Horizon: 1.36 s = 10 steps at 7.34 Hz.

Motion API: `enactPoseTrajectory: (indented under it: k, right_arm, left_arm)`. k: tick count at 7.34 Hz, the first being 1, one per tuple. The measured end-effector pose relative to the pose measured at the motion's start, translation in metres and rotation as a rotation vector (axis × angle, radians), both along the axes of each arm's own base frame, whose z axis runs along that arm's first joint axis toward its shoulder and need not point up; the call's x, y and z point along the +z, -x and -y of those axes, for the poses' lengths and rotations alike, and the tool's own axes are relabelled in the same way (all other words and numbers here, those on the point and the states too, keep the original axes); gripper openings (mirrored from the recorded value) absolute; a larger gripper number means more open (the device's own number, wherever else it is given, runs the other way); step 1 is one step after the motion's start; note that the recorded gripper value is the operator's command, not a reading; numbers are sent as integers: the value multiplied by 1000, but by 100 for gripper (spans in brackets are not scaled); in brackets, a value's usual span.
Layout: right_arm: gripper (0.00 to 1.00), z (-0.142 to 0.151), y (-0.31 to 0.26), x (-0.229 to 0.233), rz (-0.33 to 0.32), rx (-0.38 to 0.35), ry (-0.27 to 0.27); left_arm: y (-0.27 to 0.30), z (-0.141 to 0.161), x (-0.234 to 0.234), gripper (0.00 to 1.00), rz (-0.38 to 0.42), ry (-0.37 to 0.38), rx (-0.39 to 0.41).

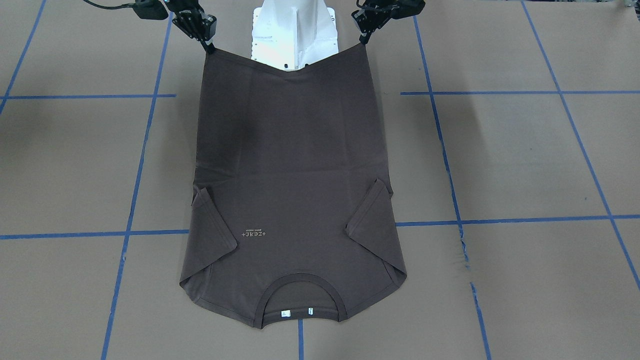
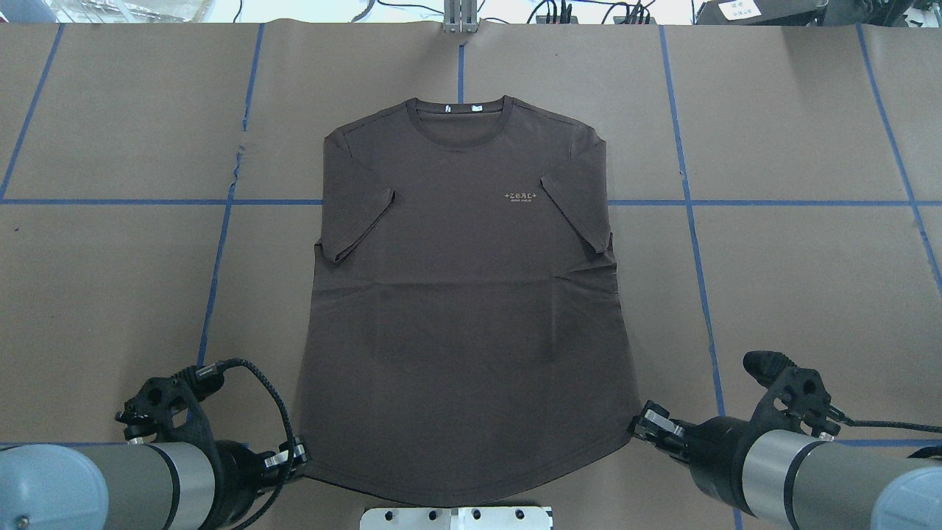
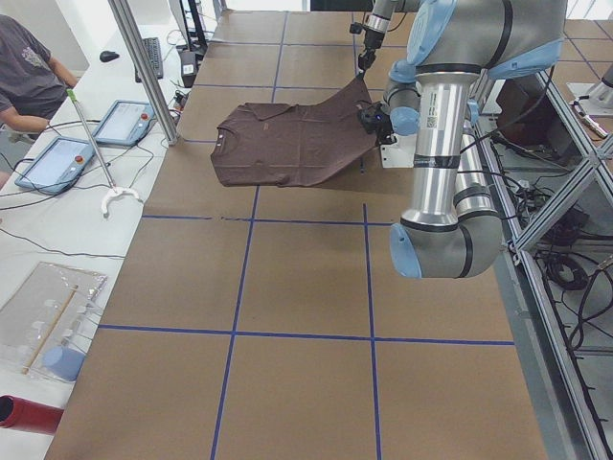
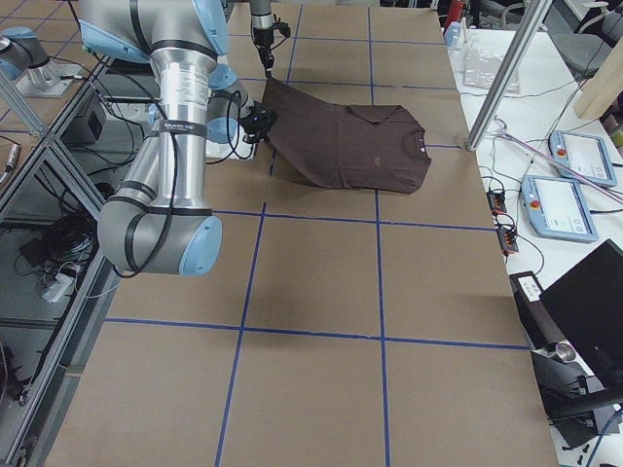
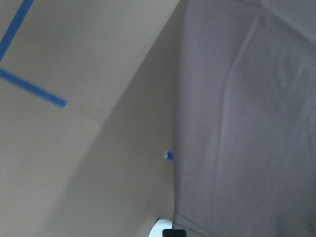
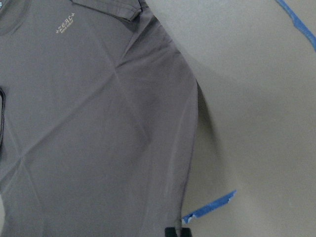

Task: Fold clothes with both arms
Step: 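Lift the hem and fold it over toward the collar with both grippers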

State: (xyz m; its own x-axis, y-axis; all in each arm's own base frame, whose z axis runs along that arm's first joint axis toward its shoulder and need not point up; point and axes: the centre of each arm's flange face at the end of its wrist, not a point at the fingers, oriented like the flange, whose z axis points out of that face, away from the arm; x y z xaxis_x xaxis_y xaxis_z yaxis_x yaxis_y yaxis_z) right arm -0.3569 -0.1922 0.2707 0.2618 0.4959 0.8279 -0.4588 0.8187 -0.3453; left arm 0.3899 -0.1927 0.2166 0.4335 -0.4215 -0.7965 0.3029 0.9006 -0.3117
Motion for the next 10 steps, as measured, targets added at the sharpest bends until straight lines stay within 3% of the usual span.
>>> enactPoseTrajectory:
  k: [1, 3, 6, 8, 10]
  right_arm:
    - [0, 36, 5, -1, -7, 20, -7]
    - [0, 125, 18, -7, -71, 48, -29]
    - [0, 267, 35, -10, -259, 112, -72]
    - [0, 342, 53, 2, -354, 132, -59]
    - [0, 393, 72, 13, -377, 147, -62]
  left_arm:
    - [12, 38, -12, 0, -4, -55, -25]
    - [8, 133, -17, 0, 64, -125, -95]
    - [-5, 272, 34, 0, 156, -214, -195]
    - [-24, 338, 80, 0, 147, -236, -250]
    - [-39, 375, 93, 0, 149, -236, -277]
